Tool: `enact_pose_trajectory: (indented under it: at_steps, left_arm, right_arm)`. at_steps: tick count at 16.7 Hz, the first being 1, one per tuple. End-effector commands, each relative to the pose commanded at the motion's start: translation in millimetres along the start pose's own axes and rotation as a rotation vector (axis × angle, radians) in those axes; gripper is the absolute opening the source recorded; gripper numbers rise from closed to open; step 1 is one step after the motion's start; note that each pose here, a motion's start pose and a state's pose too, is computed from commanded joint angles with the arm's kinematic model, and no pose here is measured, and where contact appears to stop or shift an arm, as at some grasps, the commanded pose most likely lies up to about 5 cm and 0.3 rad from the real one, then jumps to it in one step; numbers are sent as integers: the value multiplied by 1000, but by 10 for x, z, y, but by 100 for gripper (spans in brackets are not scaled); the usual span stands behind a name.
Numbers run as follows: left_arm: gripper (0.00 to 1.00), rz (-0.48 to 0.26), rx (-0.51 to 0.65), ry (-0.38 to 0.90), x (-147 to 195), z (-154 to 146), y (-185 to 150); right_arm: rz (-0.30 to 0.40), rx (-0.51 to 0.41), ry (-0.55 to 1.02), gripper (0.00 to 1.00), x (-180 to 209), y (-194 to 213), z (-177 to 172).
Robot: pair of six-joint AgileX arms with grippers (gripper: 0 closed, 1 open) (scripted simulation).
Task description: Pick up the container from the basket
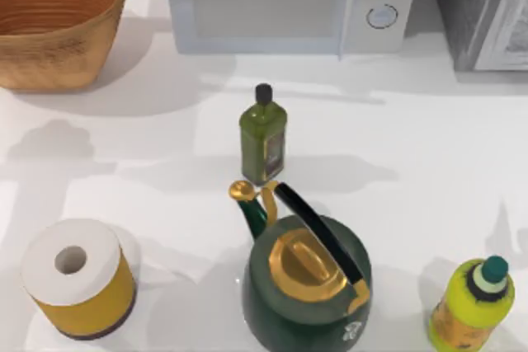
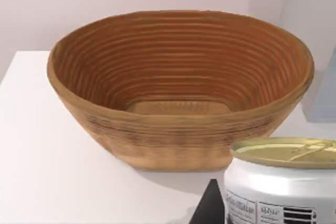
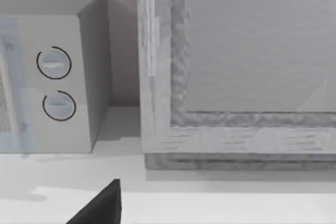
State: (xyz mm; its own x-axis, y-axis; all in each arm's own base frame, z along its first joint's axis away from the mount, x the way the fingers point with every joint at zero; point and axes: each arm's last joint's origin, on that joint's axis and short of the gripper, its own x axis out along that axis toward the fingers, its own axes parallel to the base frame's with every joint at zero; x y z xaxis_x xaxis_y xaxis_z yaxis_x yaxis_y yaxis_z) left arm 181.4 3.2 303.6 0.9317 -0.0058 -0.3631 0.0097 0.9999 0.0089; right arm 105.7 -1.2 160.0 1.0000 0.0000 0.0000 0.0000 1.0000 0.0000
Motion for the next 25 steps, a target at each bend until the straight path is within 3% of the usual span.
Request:
enact_pose_trajectory:
  at_steps: [5, 10, 19, 22, 25]
  left_arm:
    - [0, 8, -4, -230, -303, -976, -46]
    - [0, 8, -10, -356, -211, -1537, -63]
    - [0, 3, -8, -361, -176, -1611, -65]
    - [0, -60, 8, -339, -163, -1533, -87]
    - [0, -175, 43, -329, -129, -1308, -122]
  right_arm:
    - [0, 0, 0, 100, 0, 0, 0]
    - [0, 0, 0, 100, 0, 0, 0]
    - [0, 0, 0, 100, 0, 0, 0]
    - [0, 0, 0, 100, 0, 0, 0]
    - [0, 0, 0, 100, 0, 0, 0]
